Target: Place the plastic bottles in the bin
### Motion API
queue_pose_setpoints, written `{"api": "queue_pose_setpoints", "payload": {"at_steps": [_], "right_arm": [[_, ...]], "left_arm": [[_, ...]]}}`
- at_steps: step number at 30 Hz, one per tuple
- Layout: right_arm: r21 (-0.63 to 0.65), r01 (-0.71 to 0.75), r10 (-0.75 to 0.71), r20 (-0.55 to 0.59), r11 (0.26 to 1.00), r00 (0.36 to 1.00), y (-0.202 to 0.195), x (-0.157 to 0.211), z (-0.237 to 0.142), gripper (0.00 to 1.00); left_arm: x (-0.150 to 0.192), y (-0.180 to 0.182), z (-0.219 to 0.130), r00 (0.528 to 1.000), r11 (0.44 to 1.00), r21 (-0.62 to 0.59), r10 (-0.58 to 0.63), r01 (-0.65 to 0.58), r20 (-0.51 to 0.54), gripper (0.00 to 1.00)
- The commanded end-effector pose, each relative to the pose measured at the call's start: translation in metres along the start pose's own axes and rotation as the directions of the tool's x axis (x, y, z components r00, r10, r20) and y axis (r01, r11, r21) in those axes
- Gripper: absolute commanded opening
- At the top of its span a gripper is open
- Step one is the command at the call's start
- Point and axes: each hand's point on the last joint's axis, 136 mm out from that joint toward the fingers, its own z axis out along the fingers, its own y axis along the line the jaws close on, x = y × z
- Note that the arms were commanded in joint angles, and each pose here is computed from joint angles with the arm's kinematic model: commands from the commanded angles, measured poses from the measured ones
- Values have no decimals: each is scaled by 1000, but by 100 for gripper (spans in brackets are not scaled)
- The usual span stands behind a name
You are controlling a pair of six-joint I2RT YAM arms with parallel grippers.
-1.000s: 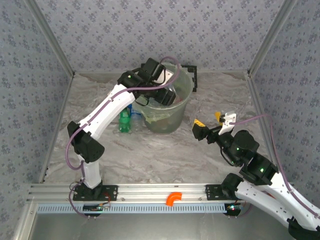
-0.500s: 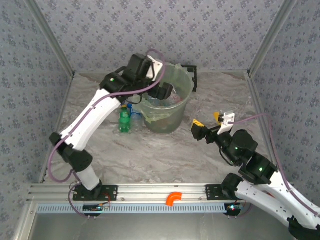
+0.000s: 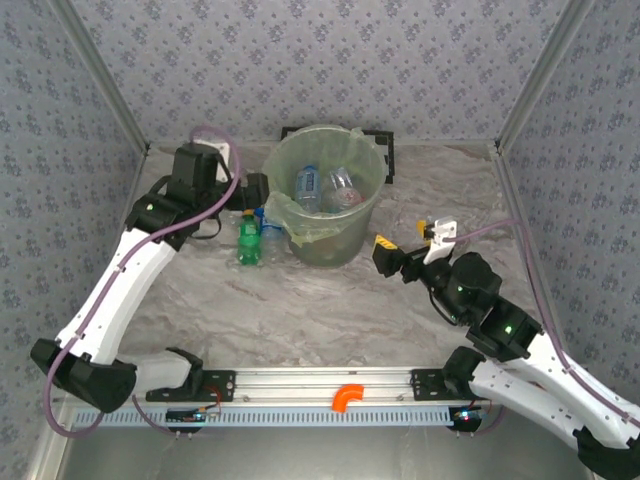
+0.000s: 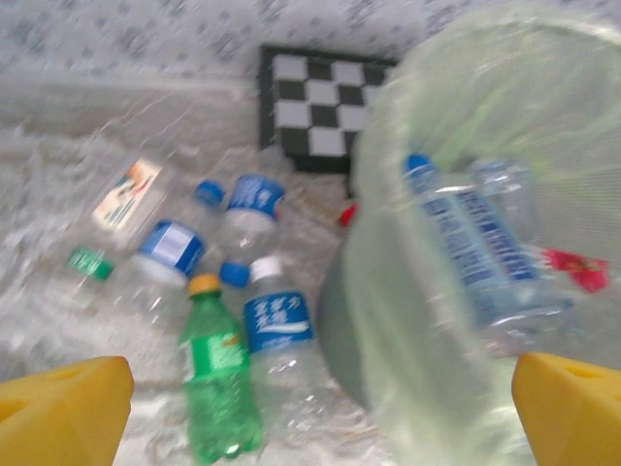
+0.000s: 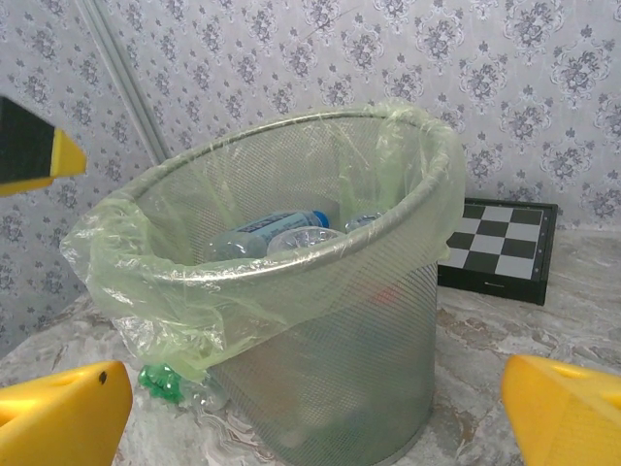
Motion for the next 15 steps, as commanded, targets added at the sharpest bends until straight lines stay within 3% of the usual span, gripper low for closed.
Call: {"api": "queue_pose_setpoints", "payload": {"at_steps": [1,8,15], "right_arm": [[-18,14,-14,12,1000,1000,3,1,2,99],[-54,36,-36,4,998,999,7,9,3,99],[-134,48,-48,2,990,999,16,16,1,99]], "left_arm": [[12,28,5,996,994,-55,-95,95,-1,100],[74,63,61,962,976,-88,-210,197,-176,93],[110,65,107,908,961,-76,-276,266,-315,84]]}}
